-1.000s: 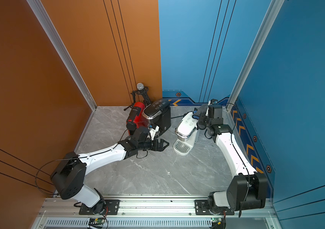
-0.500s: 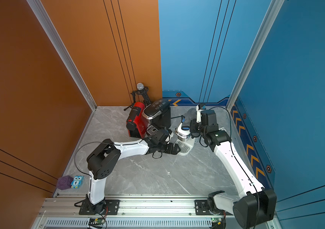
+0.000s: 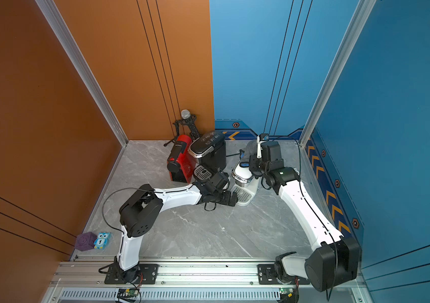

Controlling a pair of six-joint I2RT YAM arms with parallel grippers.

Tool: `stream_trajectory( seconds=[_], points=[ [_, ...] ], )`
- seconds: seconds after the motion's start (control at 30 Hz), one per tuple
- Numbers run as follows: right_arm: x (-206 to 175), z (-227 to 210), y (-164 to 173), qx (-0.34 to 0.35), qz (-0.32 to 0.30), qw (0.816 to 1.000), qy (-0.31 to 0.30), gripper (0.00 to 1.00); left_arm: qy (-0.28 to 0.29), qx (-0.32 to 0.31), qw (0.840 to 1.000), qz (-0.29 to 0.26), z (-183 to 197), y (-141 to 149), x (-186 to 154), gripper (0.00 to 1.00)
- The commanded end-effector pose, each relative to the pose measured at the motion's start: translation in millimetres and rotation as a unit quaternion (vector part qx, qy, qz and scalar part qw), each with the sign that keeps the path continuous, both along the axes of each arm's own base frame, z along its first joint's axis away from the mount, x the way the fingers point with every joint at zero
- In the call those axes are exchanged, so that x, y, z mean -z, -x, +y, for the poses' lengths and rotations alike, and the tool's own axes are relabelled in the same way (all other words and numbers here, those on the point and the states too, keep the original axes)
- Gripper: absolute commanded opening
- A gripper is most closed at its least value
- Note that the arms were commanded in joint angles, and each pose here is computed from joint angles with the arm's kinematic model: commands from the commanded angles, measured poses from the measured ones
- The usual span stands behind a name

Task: Wipe the surface of a coffee machine
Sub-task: Wipe the dirt from the surface of the coffee machine.

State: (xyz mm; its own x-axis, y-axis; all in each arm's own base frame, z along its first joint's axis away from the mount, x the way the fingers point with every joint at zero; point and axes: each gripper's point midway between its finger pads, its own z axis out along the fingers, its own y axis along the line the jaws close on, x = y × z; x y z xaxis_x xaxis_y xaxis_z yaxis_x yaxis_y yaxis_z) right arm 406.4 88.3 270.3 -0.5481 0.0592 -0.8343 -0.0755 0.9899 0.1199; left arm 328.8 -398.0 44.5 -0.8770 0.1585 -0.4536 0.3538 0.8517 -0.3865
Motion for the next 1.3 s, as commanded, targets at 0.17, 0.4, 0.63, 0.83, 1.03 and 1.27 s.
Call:
stream_trajectory(
  seconds=[0.17,0.4,0.63,0.83,1.03,1.27],
  points=[
    [79,-57,-9,0.087,0.113,0.990,0.016,0.10,-0.065,-0.012,0.997,0.027,20,7,30,1.00],
    [98,-66,-7,0.089,0.130,0.987,-0.013,0.10,-0.066,-0.015,0.997,0.031,21,5,31,1.00],
    [51,-56,2,0.073,0.074,0.994,-0.034,0.11,-0.059,-0.002,0.998,0.038,13,0,32,0.99],
    [-3,-57,21,0.073,0.005,0.997,-0.040,0.10,-0.059,-0.001,0.997,0.040,10,-2,35,0.88],
    [-40,-16,36,-0.022,-0.045,0.997,-0.066,0.12,-0.060,-0.012,0.997,0.046,12,-3,39,0.78],
    [-23,37,51,-0.112,-0.001,0.992,-0.064,0.12,-0.059,-0.009,0.997,0.051,11,-2,42,0.73]
  ],
)
